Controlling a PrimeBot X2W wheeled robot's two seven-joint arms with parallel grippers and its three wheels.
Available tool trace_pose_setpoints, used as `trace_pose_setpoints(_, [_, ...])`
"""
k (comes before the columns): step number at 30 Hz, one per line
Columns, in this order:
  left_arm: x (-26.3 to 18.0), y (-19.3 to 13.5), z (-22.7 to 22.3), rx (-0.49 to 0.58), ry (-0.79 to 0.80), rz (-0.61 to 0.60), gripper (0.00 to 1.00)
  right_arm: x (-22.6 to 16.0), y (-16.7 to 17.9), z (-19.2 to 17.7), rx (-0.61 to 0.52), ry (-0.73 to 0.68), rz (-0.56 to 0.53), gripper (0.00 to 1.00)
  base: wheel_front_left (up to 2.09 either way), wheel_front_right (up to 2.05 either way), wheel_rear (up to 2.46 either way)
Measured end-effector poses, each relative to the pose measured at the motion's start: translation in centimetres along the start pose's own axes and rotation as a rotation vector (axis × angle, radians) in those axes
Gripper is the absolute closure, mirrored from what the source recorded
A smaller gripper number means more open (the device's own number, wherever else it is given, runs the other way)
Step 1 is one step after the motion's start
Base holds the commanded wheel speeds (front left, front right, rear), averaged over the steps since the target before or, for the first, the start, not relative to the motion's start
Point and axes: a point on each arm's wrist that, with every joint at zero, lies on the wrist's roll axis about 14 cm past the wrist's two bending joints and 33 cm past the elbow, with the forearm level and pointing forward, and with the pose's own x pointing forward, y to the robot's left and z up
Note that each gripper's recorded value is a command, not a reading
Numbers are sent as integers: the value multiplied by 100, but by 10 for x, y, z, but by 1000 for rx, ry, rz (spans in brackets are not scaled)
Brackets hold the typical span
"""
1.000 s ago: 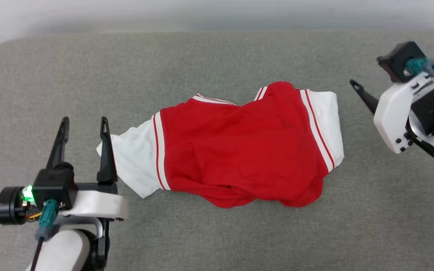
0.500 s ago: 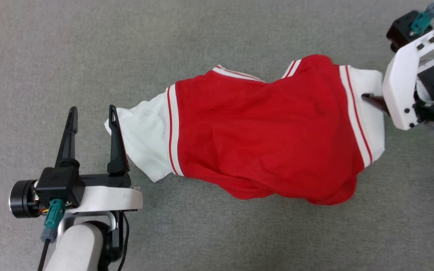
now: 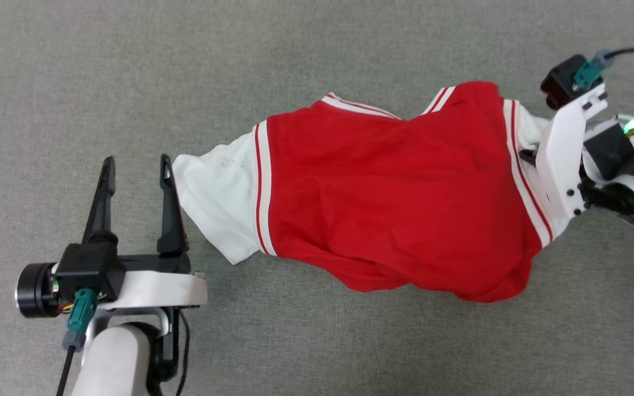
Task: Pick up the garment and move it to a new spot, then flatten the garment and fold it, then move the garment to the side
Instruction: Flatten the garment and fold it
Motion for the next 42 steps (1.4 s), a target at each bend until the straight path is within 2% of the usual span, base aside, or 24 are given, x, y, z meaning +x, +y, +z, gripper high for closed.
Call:
trace_pose_setpoints(4, [-6, 1, 7, -2, -15, 0, 0, -30, -16, 15, -5, -118, -41, 100, 0, 0, 0])
trace_pose_setpoints(8, [-11, -2, 13, -12, -26, -10, 0, -66, -42, 9, 12, -164, -100, 100, 0, 0, 0])
trace_pose_setpoints(12, [-11, -5, 14, -19, -32, -19, 0, -80, -63, -34, 88, -97, -139, 100, 0, 0, 0])
trace_pose_setpoints(16, [-10, -8, 9, -16, -20, -29, 0, -71, -64, -88, 191, 18, -133, 100, 0, 0, 0])
trace_pose_setpoints(19, [-10, -11, 6, -17, -11, -41, 0, -68, -68, -103, 236, 36, -151, 100, 0, 0, 0])
trace_pose_setpoints(20, [-11, -11, 6, -15, -9, -43, 0, -67, -68, -103, 250, 20, -154, 58, 0, 0, 0])
trace_pose_setpoints(21, [-11, -11, 5, -12, -7, -46, 0, -67, -69, -102, 263, -4, -158, 0, 0, 0, 0])
trace_pose_setpoints(23, [-10, -9, 5, -9, -6, -49, 0, -68, -70, -98, 282, -52, -172, 0, 0, 0, 0])
trace_pose_setpoints(25, [-9, -10, 10, -5, -22, -69, 0, -75, -75, -87, 252, -118, -198, 0, 0, 0, 0])
trace_pose_setpoints(30, [6, -15, 28, 7, -78, -139, 0, -110, -91, -36, 159, -416, -286, 0, 0, 0, 0])
trace_pose_setpoints(37, [44, -33, 50, 60, -138, -273, 0, -159, -99, 13, 141, -794, -370, 0, 0, 0, 0])
trace_pose_setpoints(40, [63, -45, 58, 81, -129, -332, 0, -177, -103, 23, 131, -903, -411, 0, 0, 0, 0])
trace_pose_setpoints(42, [75, -52, 61, 86, -103, -363, 0, -180, -101, 23, 104, -922, -430, 0, 0, 0, 0])
